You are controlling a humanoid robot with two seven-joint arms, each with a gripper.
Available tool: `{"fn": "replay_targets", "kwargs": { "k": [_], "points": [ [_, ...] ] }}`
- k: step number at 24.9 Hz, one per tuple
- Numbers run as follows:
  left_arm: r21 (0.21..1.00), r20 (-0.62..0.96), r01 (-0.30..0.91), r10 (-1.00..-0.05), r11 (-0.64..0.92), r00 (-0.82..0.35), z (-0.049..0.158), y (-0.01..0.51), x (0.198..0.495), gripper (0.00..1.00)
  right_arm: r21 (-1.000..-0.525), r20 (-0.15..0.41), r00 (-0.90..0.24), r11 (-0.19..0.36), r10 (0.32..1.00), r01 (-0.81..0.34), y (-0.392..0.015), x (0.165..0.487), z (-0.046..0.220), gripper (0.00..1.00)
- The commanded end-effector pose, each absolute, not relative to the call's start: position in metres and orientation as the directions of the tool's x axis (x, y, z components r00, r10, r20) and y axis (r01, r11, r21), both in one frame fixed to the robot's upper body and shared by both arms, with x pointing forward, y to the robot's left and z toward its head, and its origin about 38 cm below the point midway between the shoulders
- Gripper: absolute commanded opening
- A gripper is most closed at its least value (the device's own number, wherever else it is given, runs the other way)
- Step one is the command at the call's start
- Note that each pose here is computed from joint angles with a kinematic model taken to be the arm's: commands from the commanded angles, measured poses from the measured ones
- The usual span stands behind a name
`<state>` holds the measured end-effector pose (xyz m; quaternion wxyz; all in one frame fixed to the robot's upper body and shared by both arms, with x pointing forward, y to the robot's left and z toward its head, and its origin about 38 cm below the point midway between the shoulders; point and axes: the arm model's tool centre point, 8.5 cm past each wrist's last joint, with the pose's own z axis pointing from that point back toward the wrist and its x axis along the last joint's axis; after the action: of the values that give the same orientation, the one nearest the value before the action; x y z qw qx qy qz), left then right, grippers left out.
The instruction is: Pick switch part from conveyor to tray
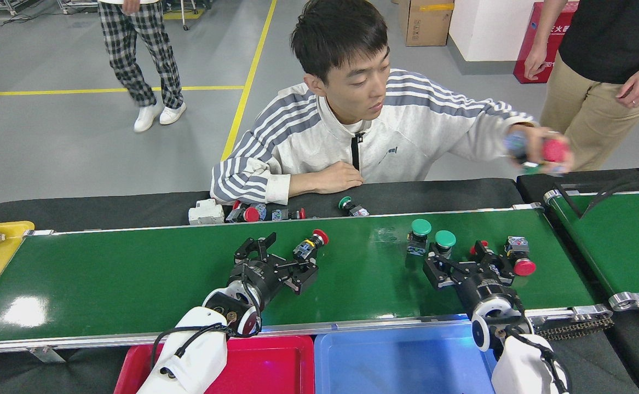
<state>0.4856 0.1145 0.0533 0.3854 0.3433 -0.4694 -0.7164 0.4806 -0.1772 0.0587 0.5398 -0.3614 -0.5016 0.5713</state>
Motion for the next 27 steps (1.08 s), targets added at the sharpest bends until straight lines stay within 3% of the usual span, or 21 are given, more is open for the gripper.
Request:
{"fn": "replay_targets", "kwargs": {
  "k": [1,2,4,5,6,7,11,15,19,21,23,24,25,27],
  "points": [
    [0.946,-0.145,0.196,-0.880,-0.257,-0.453,0.068,0.115,0.499,0.96,-0.969,0.120,-0.176,0.078,0.977,-0.233,-0.156,0.492,0.072,0.98],
    [0.947,-0.146,0.193,-0.881,-0.256,-0.450,0.068,0.116,0.500,0.89,-0.968,0.113,-0.182,0.067,0.977,-0.240,-0.148,0.494,0.071,0.98],
    [0.948,-0.147,0.189,-0.878,-0.256,-0.456,0.070,0.116,0.501,0.61,-0.966,0.095,-0.194,0.043,0.976,-0.254,-0.131,0.498,0.070,0.98],
    [0.949,-0.140,0.192,-0.877,-0.252,-0.460,0.069,0.118,0.500,0.41,-0.964,0.083,-0.193,0.030,0.978,-0.265,-0.125,0.500,0.069,0.96],
    [0.948,-0.132,0.198,-0.874,-0.249,-0.468,0.067,0.119,0.499,0.20,-0.962,0.078,-0.190,0.023,0.979,-0.272,-0.122,0.501,0.067,0.91],
    [0.949,-0.119,0.199,-0.862,-0.244,-0.492,0.065,0.118,0.497,0.11,-0.960,0.069,-0.195,0.012,0.978,-0.279,-0.119,0.500,0.064,0.80],
    [0.971,-0.100,0.138,-0.851,-0.197,-0.515,0.062,0.116,0.489,0.00,-0.960,0.047,-0.210,-0.014,0.977,-0.280,-0.118,0.498,0.060,0.32],
    [0.981,-0.087,0.090,-0.806,-0.171,-0.586,0.071,0.105,0.477,0.00,-0.960,0.042,-0.207,-0.018,0.977,-0.281,-0.121,0.498,0.058,0.10],
    [0.978,-0.135,-0.010,-0.597,-0.209,-0.791,0.082,0.140,0.422,0.02,-0.963,0.045,-0.203,-0.011,0.978,-0.268,-0.123,0.498,0.058,0.05],
    [0.975,-0.117,-0.018,-0.448,-0.219,-0.886,0.076,0.168,0.370,0.05,-0.965,0.047,-0.202,-0.008,0.978,-0.262,-0.123,0.497,0.058,0.04],
    [0.978,-0.080,0.035,-0.522,-0.208,-0.849,0.064,0.197,0.346,0.18,-0.965,0.049,-0.205,-0.006,0.977,-0.261,-0.121,0.497,0.058,0.04],
    [0.975,-0.055,0.077,-0.558,-0.210,-0.828,0.054,0.208,0.334,0.38,-0.966,0.052,-0.206,-0.003,0.977,-0.260,-0.120,0.497,0.059,0.04],
    [0.967,-0.034,0.124,-0.597,-0.222,-0.801,0.044,0.223,0.322,0.68,-0.966,0.054,-0.208,-0.002,0.977,-0.260,-0.119,0.496,0.059,0.04],
    [0.968,-0.012,0.153,-0.648,-0.199,-0.762,0.040,0.237,0.309,1.00,-0.967,0.059,-0.215,0.003,0.975,-0.256,-0.117,0.496,0.061,0.04]
  ]
}}
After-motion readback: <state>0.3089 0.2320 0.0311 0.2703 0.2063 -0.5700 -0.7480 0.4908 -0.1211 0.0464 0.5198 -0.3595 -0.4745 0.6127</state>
